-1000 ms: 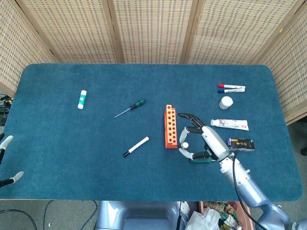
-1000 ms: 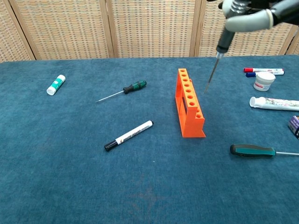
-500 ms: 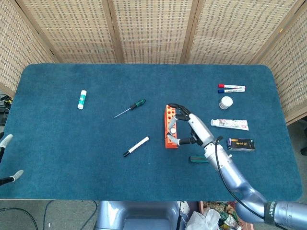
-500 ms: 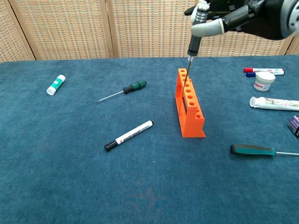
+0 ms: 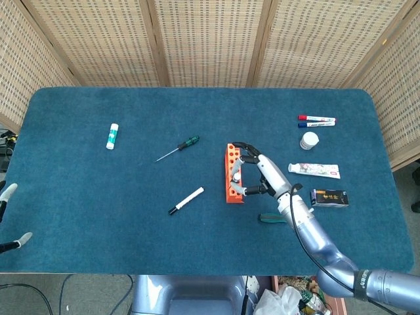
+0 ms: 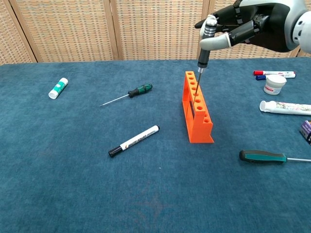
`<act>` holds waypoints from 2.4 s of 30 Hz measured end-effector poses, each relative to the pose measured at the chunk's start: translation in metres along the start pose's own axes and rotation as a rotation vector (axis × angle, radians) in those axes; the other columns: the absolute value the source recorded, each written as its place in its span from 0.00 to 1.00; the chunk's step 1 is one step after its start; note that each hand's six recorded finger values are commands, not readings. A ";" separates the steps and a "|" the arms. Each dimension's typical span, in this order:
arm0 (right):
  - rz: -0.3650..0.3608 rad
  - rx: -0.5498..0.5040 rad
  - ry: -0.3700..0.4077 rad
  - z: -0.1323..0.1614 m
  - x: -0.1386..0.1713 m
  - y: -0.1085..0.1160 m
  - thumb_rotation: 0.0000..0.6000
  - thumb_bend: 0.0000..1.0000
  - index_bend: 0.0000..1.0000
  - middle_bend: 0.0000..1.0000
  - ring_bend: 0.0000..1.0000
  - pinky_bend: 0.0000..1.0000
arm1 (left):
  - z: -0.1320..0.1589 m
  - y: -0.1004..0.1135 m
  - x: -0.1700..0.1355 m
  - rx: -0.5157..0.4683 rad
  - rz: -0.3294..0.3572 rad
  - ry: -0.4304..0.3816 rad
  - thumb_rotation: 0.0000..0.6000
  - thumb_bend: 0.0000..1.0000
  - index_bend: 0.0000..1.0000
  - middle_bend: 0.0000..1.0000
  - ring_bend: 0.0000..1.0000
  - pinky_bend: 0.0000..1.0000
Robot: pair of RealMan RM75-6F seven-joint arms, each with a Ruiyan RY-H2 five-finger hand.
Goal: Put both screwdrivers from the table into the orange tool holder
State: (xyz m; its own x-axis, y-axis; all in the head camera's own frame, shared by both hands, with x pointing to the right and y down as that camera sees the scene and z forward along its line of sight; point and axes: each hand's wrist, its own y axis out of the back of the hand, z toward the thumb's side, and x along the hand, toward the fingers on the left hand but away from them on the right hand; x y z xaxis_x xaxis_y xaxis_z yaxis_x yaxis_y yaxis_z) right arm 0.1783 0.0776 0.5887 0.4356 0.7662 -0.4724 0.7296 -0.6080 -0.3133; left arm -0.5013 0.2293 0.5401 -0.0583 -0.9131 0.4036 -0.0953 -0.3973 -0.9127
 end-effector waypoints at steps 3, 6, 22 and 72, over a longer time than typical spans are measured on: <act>-0.002 -0.001 -0.001 -0.001 0.000 0.002 1.00 0.55 0.61 0.09 0.00 0.02 | 0.000 0.000 0.000 0.001 -0.001 0.000 1.00 0.00 0.00 0.00 0.00 0.00; -0.001 0.001 -0.003 -0.002 0.001 0.002 1.00 0.55 0.61 0.09 0.00 0.02 | 0.000 0.000 0.000 0.001 0.000 0.001 1.00 0.00 0.00 0.00 0.00 0.00; 0.010 0.002 -0.010 -0.006 0.004 0.004 1.00 0.55 0.61 0.09 0.00 0.02 | 0.000 0.001 0.000 -0.004 0.001 0.001 1.00 0.00 0.00 0.00 0.00 0.00; 0.031 0.060 -0.127 -0.058 -0.016 -0.018 1.00 0.55 0.62 0.09 0.00 0.02 | -0.001 -0.005 0.004 0.004 -0.020 0.010 1.00 0.00 0.00 0.00 0.00 0.00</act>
State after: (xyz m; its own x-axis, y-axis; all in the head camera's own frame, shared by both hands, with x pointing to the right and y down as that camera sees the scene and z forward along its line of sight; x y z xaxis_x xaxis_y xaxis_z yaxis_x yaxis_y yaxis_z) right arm 0.1889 0.0883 0.6491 0.3848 0.7163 -0.5820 0.6821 -0.6455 -0.3435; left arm -0.5016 0.2275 0.5460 -0.0660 -0.9042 0.4220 -0.0923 -0.4156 -0.9049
